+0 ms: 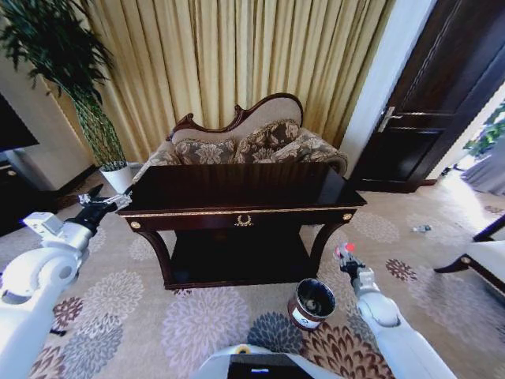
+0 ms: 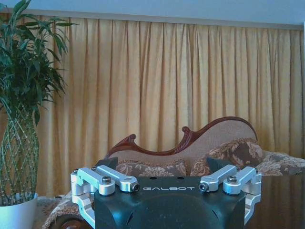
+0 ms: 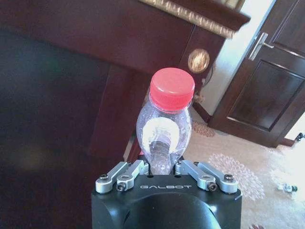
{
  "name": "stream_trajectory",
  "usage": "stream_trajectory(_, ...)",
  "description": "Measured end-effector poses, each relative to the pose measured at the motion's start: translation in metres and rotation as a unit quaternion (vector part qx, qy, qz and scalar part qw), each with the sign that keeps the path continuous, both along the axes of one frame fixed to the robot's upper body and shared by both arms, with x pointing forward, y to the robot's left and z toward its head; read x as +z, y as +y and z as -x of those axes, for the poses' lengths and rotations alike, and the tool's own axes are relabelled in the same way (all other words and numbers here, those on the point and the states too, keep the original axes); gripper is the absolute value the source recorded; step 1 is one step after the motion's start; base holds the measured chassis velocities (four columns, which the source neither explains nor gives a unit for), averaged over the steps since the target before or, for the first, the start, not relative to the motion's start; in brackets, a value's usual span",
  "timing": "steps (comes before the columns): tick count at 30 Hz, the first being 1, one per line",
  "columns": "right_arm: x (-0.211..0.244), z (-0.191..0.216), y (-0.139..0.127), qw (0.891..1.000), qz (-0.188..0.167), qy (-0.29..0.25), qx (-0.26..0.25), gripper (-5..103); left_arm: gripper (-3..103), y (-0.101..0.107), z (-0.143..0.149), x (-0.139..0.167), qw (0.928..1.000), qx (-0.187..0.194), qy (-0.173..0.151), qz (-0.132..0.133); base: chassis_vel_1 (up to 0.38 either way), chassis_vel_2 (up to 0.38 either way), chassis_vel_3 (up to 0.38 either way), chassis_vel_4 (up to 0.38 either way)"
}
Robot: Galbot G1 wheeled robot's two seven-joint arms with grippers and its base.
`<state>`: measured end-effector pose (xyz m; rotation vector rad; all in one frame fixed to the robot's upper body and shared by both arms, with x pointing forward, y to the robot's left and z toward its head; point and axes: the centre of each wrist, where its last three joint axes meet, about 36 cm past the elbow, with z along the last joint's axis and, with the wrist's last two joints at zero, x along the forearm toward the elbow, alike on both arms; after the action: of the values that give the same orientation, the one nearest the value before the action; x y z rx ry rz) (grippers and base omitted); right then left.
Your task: Move to the front of the table and place the trash on the table into the trash bin.
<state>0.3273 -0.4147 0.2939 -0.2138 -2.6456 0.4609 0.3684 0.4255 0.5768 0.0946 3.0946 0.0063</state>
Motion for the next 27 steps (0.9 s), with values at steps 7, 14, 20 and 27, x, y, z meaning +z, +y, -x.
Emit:
stream_trajectory(7,-0.02,0.018,0.003,1.0,0.007,0.012,0.016,20,100,-0.002,-0.001,0.0,1.0,-0.003,0.001,0.0,0.0,0.0,0.0,0.0)
stream_trajectory(14,-0.034,0.037,0.006,0.998,0.022,0.02,0.056,20,100,-0.006,0.0,-0.002,1.0,-0.006,0.003,0.001,0.0,0.0,0.0,0.0)
stream_trajectory(20,-0.038,0.047,0.008,0.997,0.024,0.031,0.063,20,100,-0.006,0.0,-0.001,1.0,-0.006,0.004,-0.002,0.0,0.0,0.0,0.0)
stream_trajectory(27,-0.038,0.054,0.014,0.997,0.02,0.031,0.072,35,100,-0.009,-0.003,-0.004,0.9999,-0.012,0.009,-0.004,0.0,0.0,0.0,0.0)
